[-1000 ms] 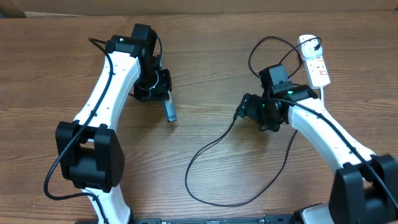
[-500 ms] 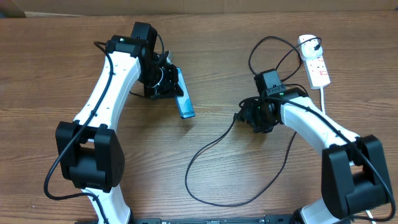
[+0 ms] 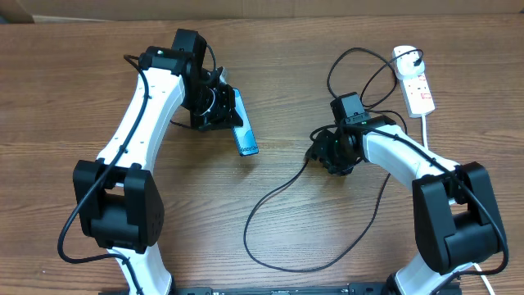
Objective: Plug charger to phone and switch on socket
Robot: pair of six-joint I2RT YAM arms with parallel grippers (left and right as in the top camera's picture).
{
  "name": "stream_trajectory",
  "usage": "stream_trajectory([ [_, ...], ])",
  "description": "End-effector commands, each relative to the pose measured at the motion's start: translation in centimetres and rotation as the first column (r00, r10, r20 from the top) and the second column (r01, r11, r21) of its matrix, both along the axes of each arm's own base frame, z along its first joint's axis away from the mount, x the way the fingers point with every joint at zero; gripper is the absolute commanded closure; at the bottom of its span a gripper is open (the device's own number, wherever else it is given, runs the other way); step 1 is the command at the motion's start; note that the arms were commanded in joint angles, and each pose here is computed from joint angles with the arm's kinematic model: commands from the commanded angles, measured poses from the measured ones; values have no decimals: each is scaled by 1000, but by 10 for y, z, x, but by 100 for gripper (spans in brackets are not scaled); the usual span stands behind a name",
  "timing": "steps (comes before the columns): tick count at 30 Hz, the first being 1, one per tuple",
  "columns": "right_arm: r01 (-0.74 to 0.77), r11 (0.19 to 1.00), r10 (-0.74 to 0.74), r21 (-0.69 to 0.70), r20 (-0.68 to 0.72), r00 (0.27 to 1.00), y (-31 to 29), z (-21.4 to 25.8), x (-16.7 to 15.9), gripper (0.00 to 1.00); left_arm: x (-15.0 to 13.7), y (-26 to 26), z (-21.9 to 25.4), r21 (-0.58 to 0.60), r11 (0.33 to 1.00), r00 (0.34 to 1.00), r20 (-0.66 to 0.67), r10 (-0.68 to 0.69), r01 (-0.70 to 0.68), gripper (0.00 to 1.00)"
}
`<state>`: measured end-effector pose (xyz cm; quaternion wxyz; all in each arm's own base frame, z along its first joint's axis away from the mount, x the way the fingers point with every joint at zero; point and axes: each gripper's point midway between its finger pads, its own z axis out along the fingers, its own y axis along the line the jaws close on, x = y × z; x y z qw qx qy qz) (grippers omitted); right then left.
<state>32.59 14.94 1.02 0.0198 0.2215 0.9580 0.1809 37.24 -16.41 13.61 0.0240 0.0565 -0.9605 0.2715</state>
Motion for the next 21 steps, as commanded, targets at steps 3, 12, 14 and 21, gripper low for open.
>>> stream_trajectory([
  [3, -20, 997, 21, 70, -9, 1000, 14, 3, -3, 45, 0, -11, 11, -70, 997, 1000, 9, -18, 19, 96],
  [12, -50, 985, 55, 165, -28, 998, 29, 10, -9, 38, -1, -18, 16, -122, 992, 1000, 4, -25, 25, 96],
  [14, -51, 985, 56, 164, -30, 998, 29, 10, -9, 37, -2, -20, 18, -139, 990, 1000, 4, -31, 31, 96],
  [21, -48, 986, 56, 159, -46, 997, 27, 9, -13, 17, 0, -15, 17, -132, 990, 999, 22, -44, 46, 96],
])
